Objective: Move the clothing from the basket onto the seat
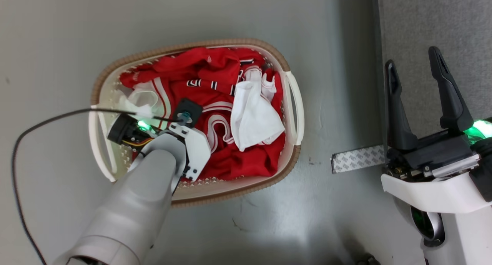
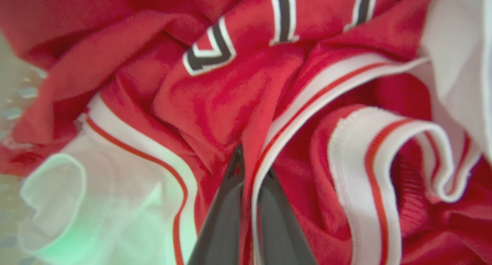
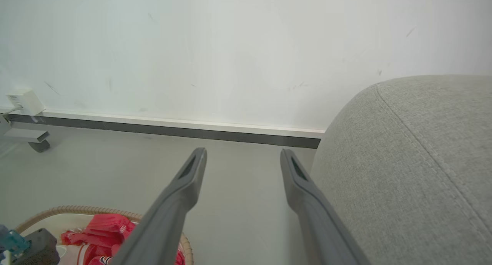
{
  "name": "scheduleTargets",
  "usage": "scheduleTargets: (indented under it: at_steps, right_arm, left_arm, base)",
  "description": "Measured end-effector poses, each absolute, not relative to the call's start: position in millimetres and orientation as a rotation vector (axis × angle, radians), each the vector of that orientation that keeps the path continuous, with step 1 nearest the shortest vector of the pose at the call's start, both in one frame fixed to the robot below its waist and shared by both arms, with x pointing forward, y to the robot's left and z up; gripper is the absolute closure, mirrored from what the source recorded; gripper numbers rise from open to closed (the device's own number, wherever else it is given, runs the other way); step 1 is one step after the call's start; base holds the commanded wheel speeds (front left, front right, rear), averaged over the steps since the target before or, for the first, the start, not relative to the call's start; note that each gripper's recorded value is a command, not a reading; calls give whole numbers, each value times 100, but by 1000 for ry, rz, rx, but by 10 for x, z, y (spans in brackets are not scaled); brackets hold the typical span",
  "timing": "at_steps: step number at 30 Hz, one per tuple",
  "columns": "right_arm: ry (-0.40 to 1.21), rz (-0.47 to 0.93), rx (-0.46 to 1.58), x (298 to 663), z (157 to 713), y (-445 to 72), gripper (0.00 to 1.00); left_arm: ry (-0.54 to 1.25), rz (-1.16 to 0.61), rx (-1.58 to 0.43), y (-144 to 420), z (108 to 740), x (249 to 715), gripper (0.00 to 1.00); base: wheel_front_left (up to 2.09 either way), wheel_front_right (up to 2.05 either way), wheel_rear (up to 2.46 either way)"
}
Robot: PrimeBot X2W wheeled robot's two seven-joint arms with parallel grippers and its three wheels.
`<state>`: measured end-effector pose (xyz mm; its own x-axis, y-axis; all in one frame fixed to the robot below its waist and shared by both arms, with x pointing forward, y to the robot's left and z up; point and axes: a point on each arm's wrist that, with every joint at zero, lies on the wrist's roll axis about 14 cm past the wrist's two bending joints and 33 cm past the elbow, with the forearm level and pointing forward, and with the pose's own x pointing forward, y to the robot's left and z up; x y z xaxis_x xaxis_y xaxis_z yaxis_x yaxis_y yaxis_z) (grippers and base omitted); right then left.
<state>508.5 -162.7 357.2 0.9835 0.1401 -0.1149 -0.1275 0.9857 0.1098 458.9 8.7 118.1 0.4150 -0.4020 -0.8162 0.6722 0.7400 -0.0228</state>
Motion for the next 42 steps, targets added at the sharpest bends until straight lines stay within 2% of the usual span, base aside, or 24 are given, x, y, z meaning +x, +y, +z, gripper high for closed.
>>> scheduleTargets:
  at_steps: [6,18,35,42]
  right_arm:
    - [99,124,109,5022,3760,-1644,0]
    - [33,90,135,4617,4381,-1697,0]
    - [-82,102,163,3716,5049,-1629,0]
    - [-152,94,145,3480,5269,-1681,0]
  left_arm:
    - [804,-597,237,135,1544,4789,100]
    - [641,-509,138,335,2604,4581,100]
    - [159,-420,53,433,4613,4266,100]
    - [-48,-397,34,504,5475,4101,100]
  base:
    - [0,0,0]
    - [0,0,0]
    - [0,0,0]
    - [0,0,0]
